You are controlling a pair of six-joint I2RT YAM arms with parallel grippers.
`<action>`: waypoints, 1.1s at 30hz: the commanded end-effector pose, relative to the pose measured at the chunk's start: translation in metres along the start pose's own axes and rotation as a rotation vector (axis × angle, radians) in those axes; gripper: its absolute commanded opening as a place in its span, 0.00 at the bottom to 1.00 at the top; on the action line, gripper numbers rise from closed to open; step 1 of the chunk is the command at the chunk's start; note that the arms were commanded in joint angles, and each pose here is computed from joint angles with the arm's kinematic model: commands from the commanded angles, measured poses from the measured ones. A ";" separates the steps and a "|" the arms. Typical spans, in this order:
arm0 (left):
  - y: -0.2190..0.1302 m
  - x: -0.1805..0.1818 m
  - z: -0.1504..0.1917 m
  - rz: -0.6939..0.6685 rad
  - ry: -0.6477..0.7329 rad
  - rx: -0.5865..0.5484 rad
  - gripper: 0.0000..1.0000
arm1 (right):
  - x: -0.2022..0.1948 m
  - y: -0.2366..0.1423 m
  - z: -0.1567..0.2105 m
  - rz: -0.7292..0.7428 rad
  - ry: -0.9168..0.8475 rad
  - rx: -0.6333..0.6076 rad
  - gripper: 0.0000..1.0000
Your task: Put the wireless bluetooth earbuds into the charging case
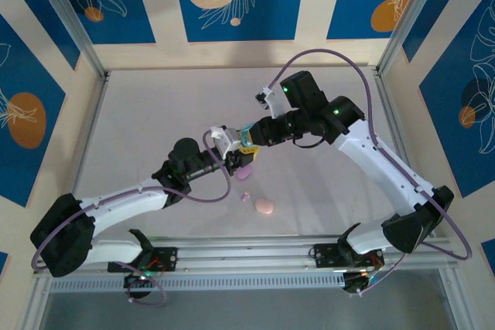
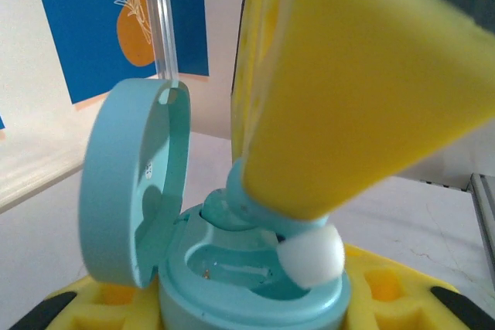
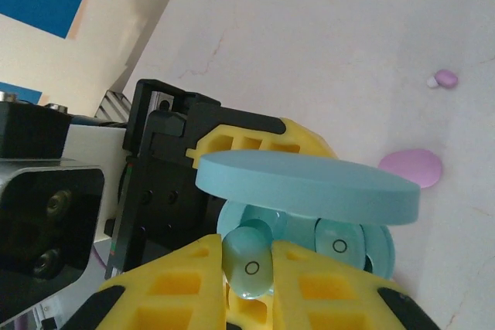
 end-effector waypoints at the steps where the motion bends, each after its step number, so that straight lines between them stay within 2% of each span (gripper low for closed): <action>1: 0.003 0.000 -0.024 -0.009 0.049 -0.082 0.28 | 0.007 -0.002 -0.003 -0.006 -0.022 0.001 0.19; 14: 0.001 -0.001 -0.028 -0.007 0.048 -0.093 0.28 | -0.005 0.000 -0.007 0.096 0.000 -0.042 0.19; 27: 0.000 0.002 -0.032 -0.032 0.042 -0.113 0.28 | 0.012 0.002 0.007 0.037 -0.075 0.051 0.21; 33: 0.000 0.002 -0.033 -0.030 0.040 -0.115 0.28 | 0.014 0.001 0.008 0.031 -0.075 0.057 0.25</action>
Point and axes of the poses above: each hand's point on the last joint's axis, 136 mm out from that joint toward the fingers, its own y axis out along the fingers, its own x axis along the line the jaws close on, z = x × y, the point moved 4 cm from there along -y, back along the fingers, and after that the axes turned 6 degrees about y, right-handed, at the moved point
